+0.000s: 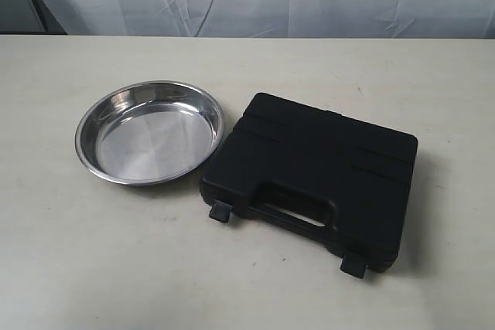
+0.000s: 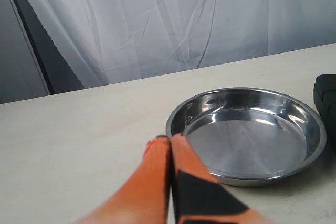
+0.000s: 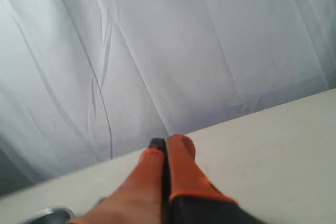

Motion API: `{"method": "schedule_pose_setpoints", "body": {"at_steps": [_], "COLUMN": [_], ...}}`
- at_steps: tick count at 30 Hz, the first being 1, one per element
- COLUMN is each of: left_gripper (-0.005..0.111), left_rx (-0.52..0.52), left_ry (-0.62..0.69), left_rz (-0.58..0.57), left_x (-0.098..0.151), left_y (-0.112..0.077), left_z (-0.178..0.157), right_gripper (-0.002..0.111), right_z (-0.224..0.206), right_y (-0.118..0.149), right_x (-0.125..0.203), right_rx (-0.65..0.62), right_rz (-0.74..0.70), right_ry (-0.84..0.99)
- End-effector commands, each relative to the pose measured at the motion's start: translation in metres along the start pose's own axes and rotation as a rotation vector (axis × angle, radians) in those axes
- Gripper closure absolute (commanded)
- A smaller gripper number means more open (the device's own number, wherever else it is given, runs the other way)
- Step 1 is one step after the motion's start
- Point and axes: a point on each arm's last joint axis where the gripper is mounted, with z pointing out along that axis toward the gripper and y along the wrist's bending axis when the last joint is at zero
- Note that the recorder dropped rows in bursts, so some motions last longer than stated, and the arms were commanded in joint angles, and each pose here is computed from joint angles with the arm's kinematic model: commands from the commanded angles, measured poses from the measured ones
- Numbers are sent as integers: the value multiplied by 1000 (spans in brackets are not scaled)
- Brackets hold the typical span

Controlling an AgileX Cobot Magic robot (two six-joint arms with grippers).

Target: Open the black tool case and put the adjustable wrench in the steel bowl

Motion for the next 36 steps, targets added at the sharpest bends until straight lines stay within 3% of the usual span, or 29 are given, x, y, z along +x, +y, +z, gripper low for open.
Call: {"method": "schedule_pose_setpoints", "body": {"at_steps": [1,4,6,9,10,11,13,15,17,19,20,21,22,23,25,28,30,33,36], "left_gripper": [106,106,106,106,106,106,106,106,106,106,106,106,106,106,106,106,106,106,106], "left_rx": [2,2,2,2,2,2,2,2,2,2,2,2,2,2,2,2,2,2,2], "left_ry": [-5,-5,-5,-5,-5,-5,-5,-5,-5,-5,-5,-5,-5,-5,-5,-5,-5,-5,-5], "left_rz": [6,6,6,6,6,6,6,6,6,6,6,6,6,6,6,6,6,6,6], "left_x": [-1,-1,-1,-1,-1,-1,-1,-1,-1,-1,-1,-1,-1,-1,-1,-1,-1,-1,-1], "left_y": [0,0,0,0,0,0,0,0,0,0,0,0,0,0,0,0,0,0,0], "left_z": [0,0,0,0,0,0,0,0,0,0,0,0,0,0,0,0,0,0,0], "right_gripper": [109,109,109,109,109,109,109,109,109,109,109,109,109,109,109,109,109,109,109], "right_z": [-1,-1,-1,-6,-14,-17,-11,23,70,140,157,187,198,212,221,218,214,209,212], "right_y": [-5,-5,0,10,15,18,31,47,62,94,104,118,125,134,140,146,156,174,187], "right_x": [-7,-5,-9,-40,-69,-82,-112,-125,-125,-110,-100,-72,-56,-26,27,71,91,106,110], "right_rx": [41,36,6,-29,-17,-12,-3,-34,-91,-382,-486,-641,-710,-777,-639,-541,-558,-604,-554], "right_rz": [407,563,530,350,211,168,-18,-95,-128,-259,-268,-257,-267,-325,-457,-644,-725,-807,-811], "right_ry": [-88,-76,-62,-162,-308,-366,-393,-164,182,655,773,1013,1137,1364,1615,1729,1748,1677,1551]}}
